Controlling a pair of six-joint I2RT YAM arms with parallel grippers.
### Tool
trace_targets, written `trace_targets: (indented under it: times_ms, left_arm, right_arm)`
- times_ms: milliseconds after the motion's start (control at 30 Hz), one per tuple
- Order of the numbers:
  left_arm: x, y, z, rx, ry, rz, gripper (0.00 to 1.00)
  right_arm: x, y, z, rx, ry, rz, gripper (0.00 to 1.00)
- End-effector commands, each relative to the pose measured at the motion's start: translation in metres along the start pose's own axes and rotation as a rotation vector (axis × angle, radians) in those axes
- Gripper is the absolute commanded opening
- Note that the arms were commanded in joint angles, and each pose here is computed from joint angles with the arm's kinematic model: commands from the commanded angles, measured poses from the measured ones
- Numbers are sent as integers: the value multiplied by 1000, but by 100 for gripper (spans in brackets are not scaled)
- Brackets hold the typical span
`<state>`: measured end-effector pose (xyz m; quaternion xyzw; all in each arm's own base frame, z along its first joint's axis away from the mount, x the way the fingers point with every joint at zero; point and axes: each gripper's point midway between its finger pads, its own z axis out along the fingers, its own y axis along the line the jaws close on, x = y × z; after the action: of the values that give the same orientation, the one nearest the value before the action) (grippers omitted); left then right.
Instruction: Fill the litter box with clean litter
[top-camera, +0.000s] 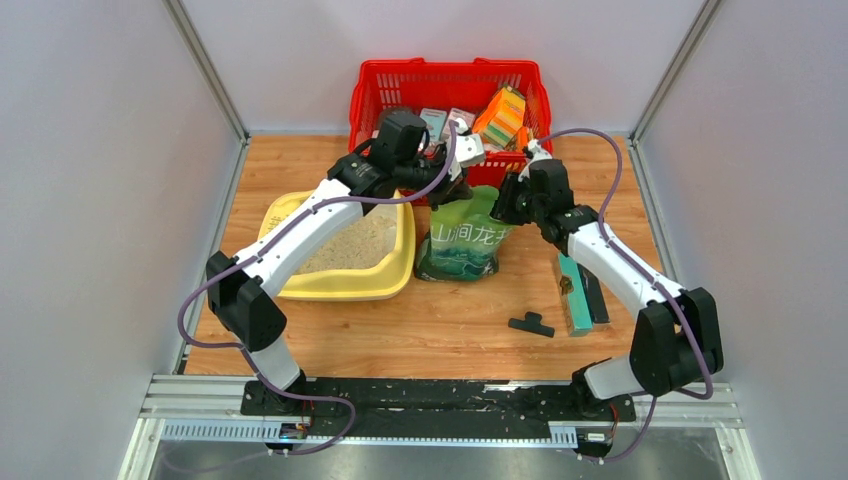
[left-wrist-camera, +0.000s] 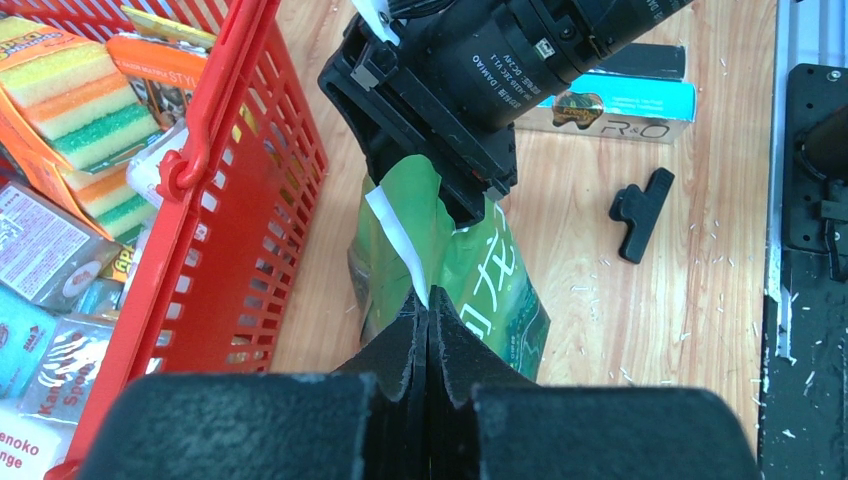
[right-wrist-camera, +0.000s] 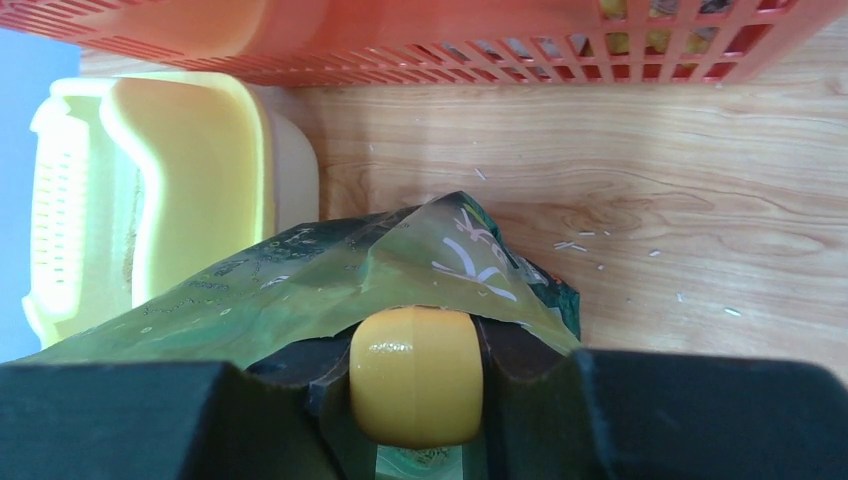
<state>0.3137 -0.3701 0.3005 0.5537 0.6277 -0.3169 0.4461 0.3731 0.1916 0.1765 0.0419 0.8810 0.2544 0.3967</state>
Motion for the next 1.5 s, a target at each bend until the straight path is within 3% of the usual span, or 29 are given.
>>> trace_targets:
  times_ms: [0, 100, 300, 567, 767, 1167, 1467]
  left_arm:
    - [-92, -8, -36, -4, -237, 175, 0]
    - [-89, -6, -36, -15, -226, 167, 0]
    - [-81, -5, -39, -35, -193, 171, 0]
    - [-92, 1, -42, -55, -199, 198, 0]
    - [-111, 9, -45, -63, -216, 351, 0]
    - [-125, 15, -41, -48, -238, 560, 0]
    - [-107, 19, -42, -100, -210, 543, 0]
  right_arm:
    - [80, -5, 15, -88, 285, 168, 0]
    - [56, 10, 11, -227, 279, 331, 0]
    - [-5, 18, -18, -375, 201, 400, 0]
    - [-63, -15, -65, -496, 136, 534, 0]
    - [-93, -36, -87, -542, 68, 584, 0]
    - [-107, -41, -114, -671, 61, 599, 0]
    - [-95, -54, -112, -647, 90, 594, 0]
